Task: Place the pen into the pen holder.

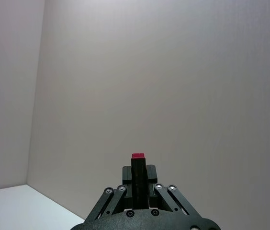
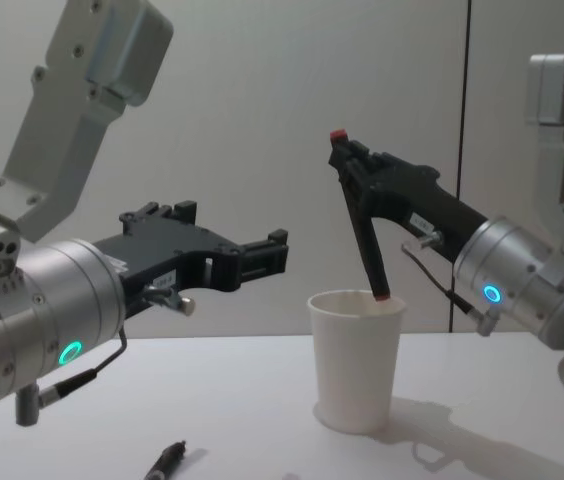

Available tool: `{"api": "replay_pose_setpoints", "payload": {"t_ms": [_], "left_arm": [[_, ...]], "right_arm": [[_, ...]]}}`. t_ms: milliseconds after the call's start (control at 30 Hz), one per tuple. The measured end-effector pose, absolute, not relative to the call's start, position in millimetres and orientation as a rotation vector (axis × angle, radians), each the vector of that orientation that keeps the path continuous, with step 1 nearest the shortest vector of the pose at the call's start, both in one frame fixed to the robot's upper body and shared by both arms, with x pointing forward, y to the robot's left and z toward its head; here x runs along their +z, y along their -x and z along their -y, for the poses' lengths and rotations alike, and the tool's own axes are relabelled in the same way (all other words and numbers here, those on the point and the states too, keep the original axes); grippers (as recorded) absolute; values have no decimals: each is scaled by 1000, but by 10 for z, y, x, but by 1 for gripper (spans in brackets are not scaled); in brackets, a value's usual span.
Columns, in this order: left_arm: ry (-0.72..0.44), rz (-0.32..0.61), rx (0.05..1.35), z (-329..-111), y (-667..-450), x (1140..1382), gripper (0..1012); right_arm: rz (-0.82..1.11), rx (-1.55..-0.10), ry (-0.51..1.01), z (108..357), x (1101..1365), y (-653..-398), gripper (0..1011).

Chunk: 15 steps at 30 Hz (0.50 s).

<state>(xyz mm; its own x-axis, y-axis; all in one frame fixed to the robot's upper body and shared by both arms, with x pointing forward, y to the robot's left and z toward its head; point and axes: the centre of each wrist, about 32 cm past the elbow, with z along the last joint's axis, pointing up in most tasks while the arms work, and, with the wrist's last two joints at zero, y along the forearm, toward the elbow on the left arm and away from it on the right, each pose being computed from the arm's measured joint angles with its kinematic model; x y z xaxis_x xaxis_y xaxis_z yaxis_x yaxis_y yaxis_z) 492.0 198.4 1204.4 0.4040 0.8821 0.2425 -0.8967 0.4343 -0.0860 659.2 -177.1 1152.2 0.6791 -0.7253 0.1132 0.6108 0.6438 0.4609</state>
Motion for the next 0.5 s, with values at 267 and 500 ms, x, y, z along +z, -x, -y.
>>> {"api": "replay_pose_setpoints", "payload": {"t_ms": [267,500], "left_arm": [[-61,268,1124,-1984,-4920,12044,1003],[-61,268,1124,-1984,-4920,12044,1003]], "right_arm": [[303,-777,-401,1796,11489,-6576,199],[303,-780,-394,1821,11455,-6559,430]]}}
